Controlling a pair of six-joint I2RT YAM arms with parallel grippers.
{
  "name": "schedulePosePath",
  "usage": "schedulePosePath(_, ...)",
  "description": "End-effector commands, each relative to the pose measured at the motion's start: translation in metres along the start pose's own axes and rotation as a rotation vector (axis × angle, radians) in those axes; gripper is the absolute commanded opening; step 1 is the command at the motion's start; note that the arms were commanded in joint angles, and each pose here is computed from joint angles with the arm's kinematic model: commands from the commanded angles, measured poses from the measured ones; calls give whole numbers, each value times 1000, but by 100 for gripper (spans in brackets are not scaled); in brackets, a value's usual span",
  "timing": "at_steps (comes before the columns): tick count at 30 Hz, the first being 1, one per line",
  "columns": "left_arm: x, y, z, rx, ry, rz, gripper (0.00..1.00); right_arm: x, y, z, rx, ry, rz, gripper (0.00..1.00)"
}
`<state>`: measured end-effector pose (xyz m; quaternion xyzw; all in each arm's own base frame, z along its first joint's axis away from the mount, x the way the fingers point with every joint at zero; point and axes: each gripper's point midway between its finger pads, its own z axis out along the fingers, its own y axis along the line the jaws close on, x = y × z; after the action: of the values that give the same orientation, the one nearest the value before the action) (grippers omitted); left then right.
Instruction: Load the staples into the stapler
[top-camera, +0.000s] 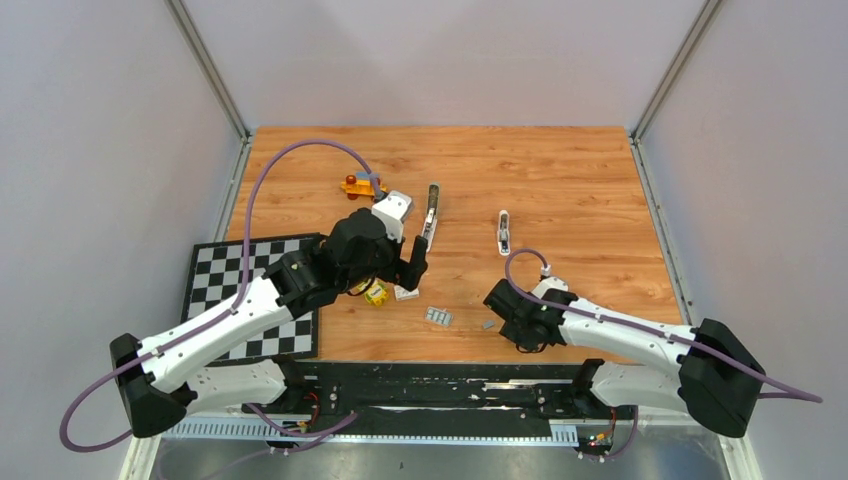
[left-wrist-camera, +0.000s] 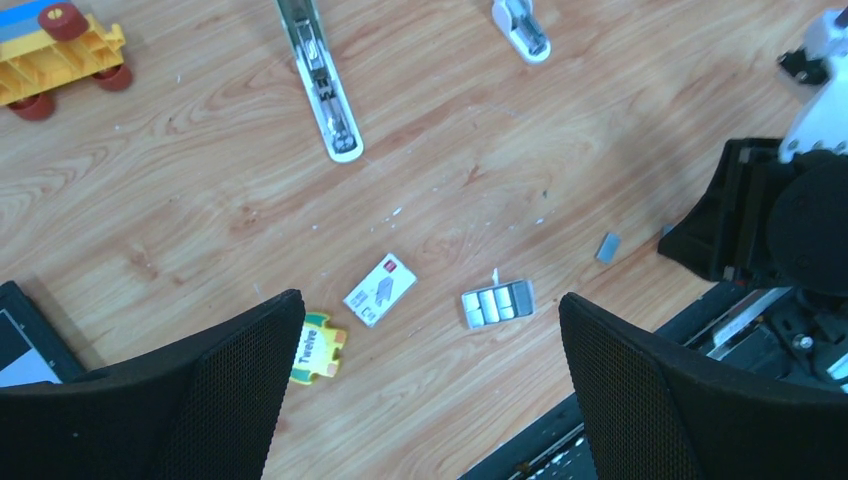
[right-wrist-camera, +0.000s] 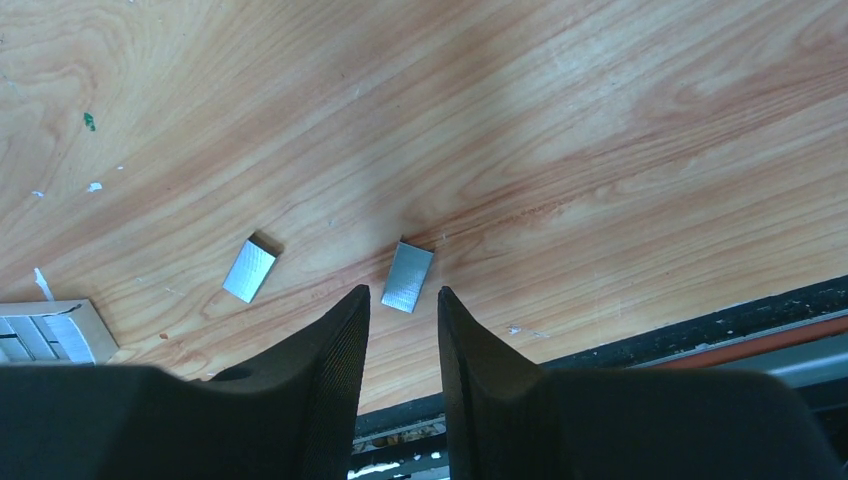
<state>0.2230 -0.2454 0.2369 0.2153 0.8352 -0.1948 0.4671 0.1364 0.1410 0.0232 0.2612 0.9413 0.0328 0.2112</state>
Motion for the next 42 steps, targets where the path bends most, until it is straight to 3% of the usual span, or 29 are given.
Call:
schedulePosePath(1, 23, 8, -2, -17, 76, 64, 100, 2, -7, 6, 30, 6, 24, 35)
schedulePosePath(16, 20, 6, -2, -1, 56, 82, 100, -5, -12, 13, 60, -42, -30, 31)
schedulePosePath(27, 14, 16, -4, -59, 37, 46, 100, -18, 6, 12, 24, -89, -186, 24)
schedulePosePath(37, 34, 26, 22, 87, 127, -266, 100, -71, 41, 8, -91, -172, -384, 22)
schedulePosePath(42, 41, 29, 26, 117, 149, -287, 100, -71, 49, -3, -178, -95, -492, 25)
